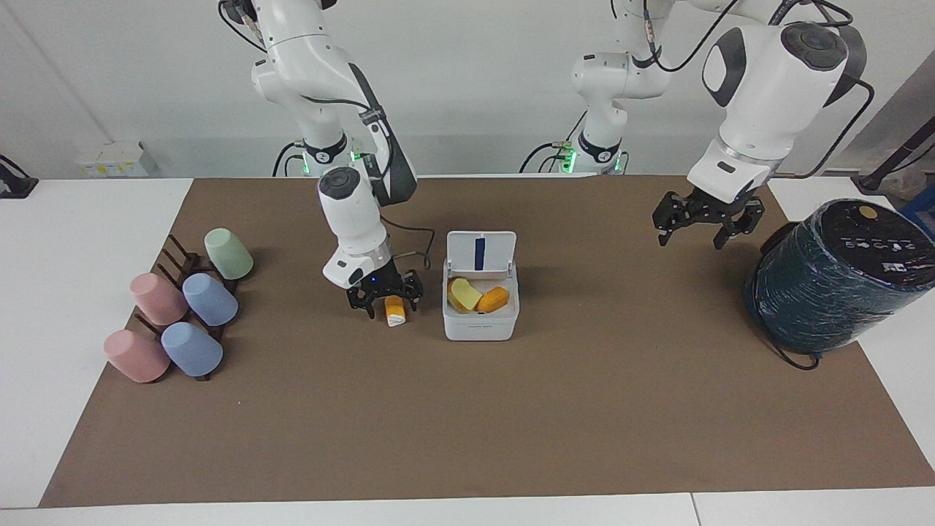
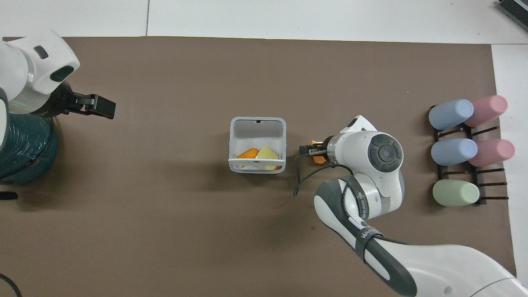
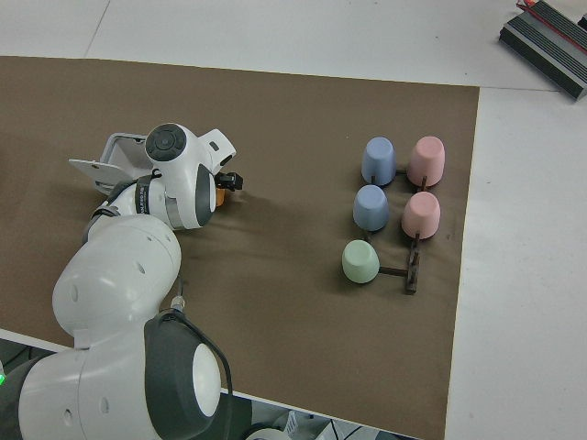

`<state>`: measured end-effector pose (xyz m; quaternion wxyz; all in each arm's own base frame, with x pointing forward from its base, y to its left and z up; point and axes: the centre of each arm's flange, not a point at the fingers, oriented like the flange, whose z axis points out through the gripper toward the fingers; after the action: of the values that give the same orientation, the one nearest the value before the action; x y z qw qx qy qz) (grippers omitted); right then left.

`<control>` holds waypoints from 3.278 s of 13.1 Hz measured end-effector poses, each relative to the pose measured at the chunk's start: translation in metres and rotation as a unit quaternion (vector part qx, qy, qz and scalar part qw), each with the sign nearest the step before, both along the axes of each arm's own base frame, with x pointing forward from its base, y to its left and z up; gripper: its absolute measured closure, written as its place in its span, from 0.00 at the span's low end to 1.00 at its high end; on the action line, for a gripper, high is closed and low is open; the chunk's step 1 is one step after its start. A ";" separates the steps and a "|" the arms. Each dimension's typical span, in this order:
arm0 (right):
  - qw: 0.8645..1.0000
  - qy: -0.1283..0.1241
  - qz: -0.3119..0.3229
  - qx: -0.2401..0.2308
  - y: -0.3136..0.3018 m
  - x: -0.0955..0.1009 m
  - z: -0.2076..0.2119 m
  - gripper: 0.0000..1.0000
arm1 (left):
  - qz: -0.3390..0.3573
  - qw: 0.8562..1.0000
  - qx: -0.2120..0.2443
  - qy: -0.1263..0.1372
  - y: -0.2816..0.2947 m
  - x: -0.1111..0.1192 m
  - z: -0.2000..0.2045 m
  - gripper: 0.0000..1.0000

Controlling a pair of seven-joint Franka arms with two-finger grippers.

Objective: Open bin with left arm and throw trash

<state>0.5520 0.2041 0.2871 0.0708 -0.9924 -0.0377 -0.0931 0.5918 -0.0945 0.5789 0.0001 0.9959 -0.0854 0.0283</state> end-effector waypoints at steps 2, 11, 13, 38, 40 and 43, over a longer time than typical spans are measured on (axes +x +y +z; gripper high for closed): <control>1.000 0.005 0.005 -0.002 0.001 -0.003 -0.007 0.15 | 0.000 1.000 0.000 0.000 0.000 0.000 0.000 0.00; 1.000 -0.008 -0.013 0.007 -0.006 -0.001 0.084 0.60 | 0.000 1.000 0.001 0.004 0.000 0.000 -0.003 0.00; 0.999 -0.027 -0.035 0.023 0.006 0.001 0.121 0.60 | 0.001 1.000 0.001 0.003 0.001 -0.001 -0.003 0.00; 0.995 -0.010 -0.087 0.049 0.006 -0.008 0.248 0.00 | 0.001 1.000 0.001 0.003 0.001 -0.001 -0.002 0.00; 0.995 -0.001 -0.097 0.035 -0.043 -0.006 0.262 0.00 | 0.001 1.000 0.001 0.003 0.001 -0.001 -0.002 0.00; 0.993 0.026 -0.114 -0.012 -0.091 -0.003 0.278 0.00 | 0.001 1.000 0.001 0.003 0.001 -0.001 -0.002 0.00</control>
<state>0.5493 0.1131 0.5653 0.0484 -0.9932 0.0764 -0.0739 0.5909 -0.0935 0.5772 -0.0002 0.9961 -0.0848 0.0257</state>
